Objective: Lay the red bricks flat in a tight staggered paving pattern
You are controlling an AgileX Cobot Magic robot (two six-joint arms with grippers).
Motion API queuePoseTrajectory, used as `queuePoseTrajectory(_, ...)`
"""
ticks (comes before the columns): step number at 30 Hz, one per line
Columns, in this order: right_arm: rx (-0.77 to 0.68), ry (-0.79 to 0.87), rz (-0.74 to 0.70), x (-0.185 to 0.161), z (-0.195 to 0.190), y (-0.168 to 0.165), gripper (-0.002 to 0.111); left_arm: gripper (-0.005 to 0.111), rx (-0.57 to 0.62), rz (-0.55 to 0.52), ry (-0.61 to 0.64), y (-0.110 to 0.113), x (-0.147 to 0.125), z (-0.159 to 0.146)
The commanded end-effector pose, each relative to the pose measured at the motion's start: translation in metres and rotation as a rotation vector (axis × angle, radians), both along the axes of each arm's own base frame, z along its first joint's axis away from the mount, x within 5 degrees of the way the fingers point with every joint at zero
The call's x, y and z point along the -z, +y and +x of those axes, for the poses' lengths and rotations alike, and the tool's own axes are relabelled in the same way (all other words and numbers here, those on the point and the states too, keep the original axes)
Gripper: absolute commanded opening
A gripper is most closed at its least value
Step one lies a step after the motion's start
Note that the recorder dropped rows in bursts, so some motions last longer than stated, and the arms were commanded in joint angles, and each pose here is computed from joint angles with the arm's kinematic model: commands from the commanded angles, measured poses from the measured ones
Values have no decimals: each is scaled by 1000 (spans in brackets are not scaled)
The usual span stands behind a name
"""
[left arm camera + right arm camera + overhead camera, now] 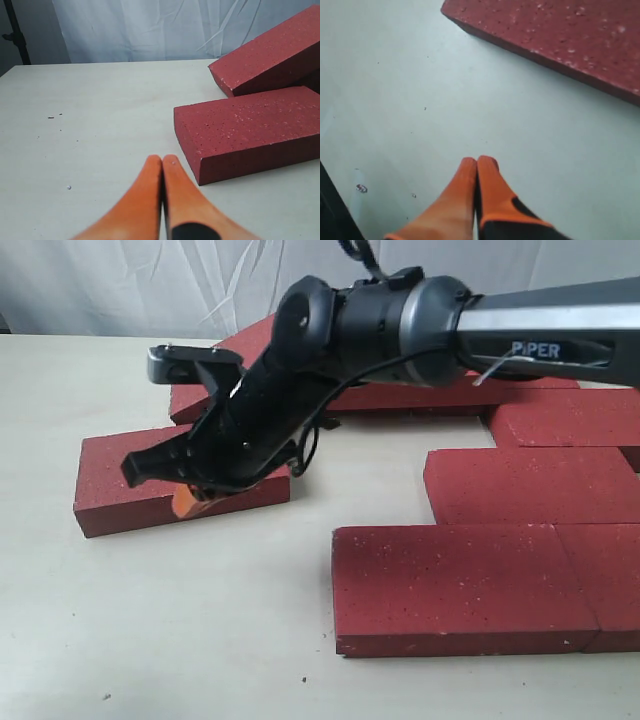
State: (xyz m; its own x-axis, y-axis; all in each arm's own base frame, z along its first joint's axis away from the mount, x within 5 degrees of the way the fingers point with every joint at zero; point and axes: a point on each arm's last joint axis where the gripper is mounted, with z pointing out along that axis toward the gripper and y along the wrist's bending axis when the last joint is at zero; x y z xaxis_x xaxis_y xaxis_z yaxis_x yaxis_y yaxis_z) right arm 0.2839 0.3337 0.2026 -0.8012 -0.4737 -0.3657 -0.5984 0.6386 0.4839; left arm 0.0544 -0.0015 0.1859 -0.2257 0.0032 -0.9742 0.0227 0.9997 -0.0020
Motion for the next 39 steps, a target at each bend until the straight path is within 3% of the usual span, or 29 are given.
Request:
queuePoseTrajectory(1,16,26,-12,-13,14,-24,-1,0,4,-3,-11,0,0,0)
queuePoseTrajectory(29,251,127,-95,-23,80,-158,-1,0,4,-3,-11,0,0,0)
queuePoseTrajectory(32,310,160,-110,-13,78,-182,-1,0,4,-3,-11,0,0,0)
queuePoseTrajectory(35,446,141,-122,-3,66,-228,-1,0,4,-3,-11,0,0,0)
queuePoseTrajectory(39,599,115,-108,-16,56,-282,-1,0,4,-3,-11,0,0,0)
